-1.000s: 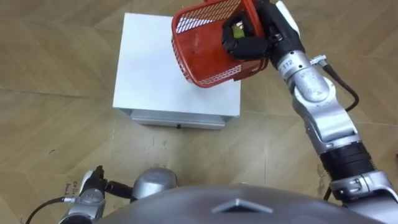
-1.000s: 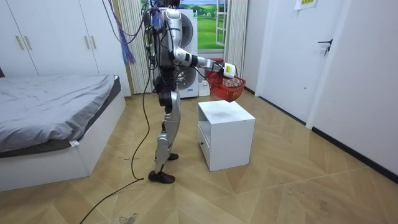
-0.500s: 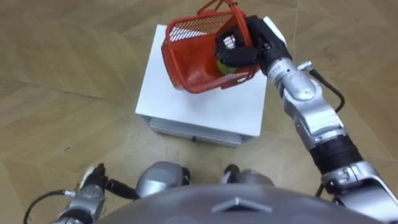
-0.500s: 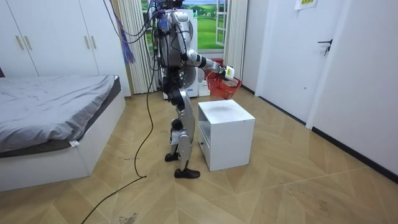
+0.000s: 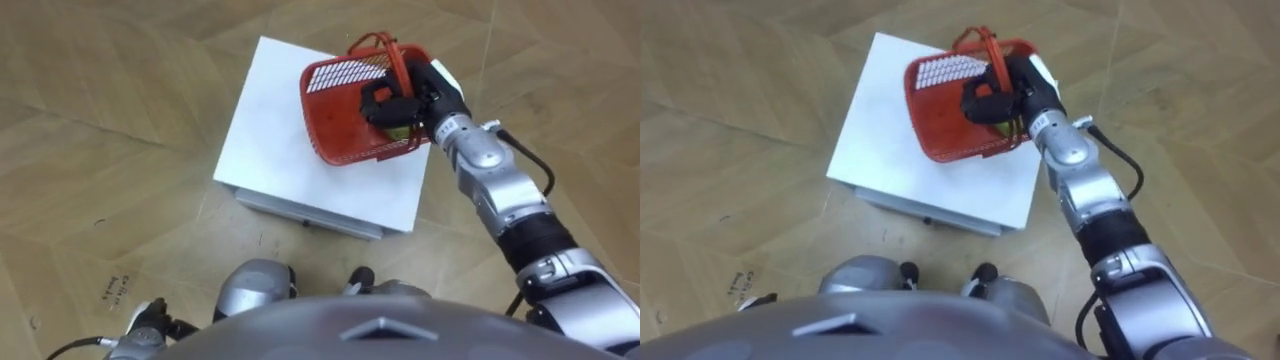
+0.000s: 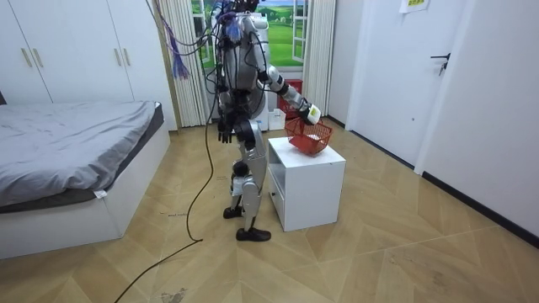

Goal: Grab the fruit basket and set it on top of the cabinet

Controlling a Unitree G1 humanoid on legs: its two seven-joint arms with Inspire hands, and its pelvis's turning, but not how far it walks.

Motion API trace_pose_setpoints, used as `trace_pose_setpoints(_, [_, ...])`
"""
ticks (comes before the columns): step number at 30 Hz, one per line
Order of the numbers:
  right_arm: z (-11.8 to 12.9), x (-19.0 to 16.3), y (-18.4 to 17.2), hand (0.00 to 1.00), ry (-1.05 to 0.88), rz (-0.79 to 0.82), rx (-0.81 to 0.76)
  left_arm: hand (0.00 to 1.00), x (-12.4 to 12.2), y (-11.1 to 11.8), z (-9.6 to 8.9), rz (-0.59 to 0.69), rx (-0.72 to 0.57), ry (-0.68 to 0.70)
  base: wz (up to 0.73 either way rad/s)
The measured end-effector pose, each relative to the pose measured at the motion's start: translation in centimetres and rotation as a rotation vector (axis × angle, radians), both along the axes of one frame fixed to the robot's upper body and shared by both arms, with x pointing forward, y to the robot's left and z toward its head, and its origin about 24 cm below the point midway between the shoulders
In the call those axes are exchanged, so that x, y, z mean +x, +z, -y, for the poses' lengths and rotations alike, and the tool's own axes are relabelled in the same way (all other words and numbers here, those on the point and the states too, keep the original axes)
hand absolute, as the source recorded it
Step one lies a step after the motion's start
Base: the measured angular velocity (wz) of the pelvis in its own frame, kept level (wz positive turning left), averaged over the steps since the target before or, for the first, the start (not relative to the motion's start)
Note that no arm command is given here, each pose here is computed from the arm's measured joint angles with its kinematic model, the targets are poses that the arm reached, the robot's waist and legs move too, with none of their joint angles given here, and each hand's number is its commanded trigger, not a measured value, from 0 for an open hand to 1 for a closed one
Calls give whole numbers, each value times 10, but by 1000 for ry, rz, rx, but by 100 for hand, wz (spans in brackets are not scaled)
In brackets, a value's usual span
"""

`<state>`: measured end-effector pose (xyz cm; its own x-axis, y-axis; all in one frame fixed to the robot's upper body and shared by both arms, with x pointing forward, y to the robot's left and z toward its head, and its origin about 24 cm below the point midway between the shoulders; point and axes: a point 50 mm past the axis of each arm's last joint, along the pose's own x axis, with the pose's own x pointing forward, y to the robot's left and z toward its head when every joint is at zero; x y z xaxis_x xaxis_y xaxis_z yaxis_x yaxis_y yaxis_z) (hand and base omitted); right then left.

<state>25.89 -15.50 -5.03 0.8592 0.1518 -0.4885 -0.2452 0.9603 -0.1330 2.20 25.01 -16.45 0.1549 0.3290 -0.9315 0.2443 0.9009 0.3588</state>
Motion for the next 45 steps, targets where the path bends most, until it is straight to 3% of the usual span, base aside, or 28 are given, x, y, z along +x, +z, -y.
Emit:
trace_pose_setpoints(7, [3,-5,-10,99,-44,-38,5,0,0,0,3,1,-13,-22,5])
trace_pose_setpoints(8, [3,-6,-11,80,-44,-40,3,0,0,0,3,0,-13,-22,12])
trace_pose_setpoints(9, [4,-7,-13,0,-45,-50,-1,0,0,0,3,0,-12,-22,14])
trace_pose_setpoints(45, [9,-32,-37,0,-26,-132,-21,0,-10,-4,15,-31,-79,-8,1])
